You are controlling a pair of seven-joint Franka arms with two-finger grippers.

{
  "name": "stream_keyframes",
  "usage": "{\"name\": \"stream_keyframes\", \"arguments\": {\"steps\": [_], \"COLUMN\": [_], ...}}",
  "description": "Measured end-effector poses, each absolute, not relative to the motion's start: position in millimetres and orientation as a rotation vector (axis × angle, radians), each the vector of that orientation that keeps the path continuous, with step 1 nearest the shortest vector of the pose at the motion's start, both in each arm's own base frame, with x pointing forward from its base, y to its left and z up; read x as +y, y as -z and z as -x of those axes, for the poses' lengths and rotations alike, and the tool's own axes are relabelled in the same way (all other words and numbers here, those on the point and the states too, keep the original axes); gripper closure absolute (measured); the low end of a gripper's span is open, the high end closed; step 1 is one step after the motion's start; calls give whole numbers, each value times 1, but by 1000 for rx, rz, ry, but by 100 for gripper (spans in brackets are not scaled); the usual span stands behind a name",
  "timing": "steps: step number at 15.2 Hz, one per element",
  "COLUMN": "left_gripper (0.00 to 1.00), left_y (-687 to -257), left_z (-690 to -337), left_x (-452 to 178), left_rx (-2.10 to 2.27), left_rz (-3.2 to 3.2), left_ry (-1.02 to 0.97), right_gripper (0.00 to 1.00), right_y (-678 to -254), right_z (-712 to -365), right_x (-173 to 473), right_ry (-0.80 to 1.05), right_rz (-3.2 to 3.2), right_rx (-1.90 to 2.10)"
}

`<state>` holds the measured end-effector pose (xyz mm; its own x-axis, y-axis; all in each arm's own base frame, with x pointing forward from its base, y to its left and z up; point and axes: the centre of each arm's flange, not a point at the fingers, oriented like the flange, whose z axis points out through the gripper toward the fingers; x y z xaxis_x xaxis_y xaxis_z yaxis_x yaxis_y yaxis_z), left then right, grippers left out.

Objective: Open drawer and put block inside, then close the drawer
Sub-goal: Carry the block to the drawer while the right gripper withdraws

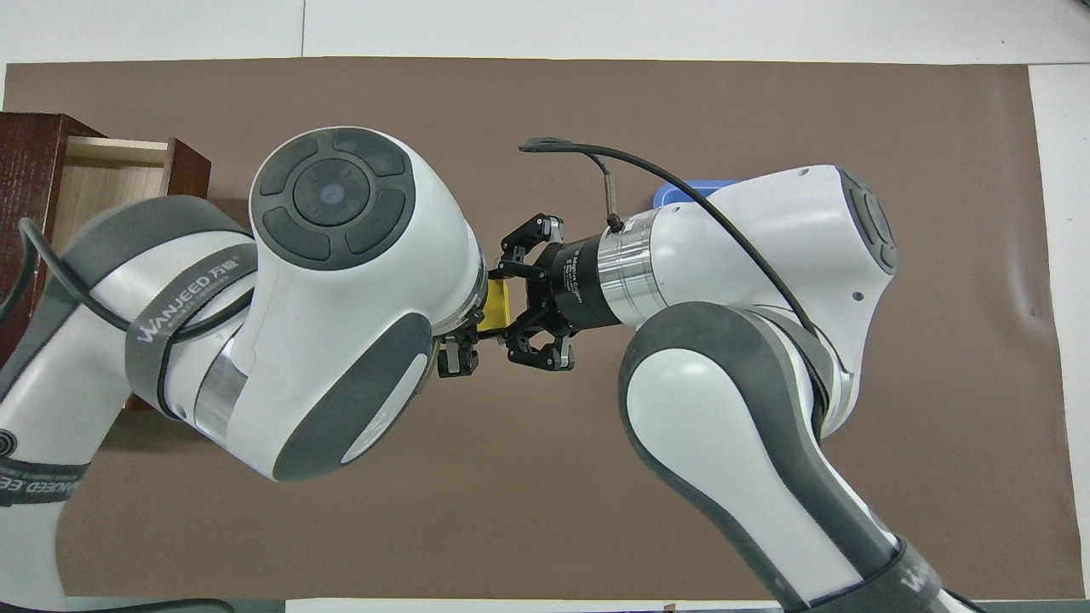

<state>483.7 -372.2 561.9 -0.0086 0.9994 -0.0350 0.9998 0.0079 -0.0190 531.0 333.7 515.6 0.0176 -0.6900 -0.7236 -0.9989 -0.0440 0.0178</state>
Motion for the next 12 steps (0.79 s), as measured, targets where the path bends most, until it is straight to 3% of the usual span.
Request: {"name": "stream_keyframes", "arguments": {"steps": [7, 11, 12], "left_gripper": [44, 44, 44], "left_y": [-563, -561, -561], "left_z": [-485, -491, -491], "left_x": [-371, -364, -364], "left_rx": [2222, 2250, 2251], "left_rz": [-2202, -2180, -2180], "left_ry": [44, 27, 27], "right_gripper": [44, 4, 0], "right_y": [-516, -523, -524], "right_z": [-533, -536, -537], "right_x": [335, 332, 332], "right_ry": [-778, -784, -783], "right_rz": [1773, 1729, 1726], "right_rx": [1731, 1769, 1770]}}
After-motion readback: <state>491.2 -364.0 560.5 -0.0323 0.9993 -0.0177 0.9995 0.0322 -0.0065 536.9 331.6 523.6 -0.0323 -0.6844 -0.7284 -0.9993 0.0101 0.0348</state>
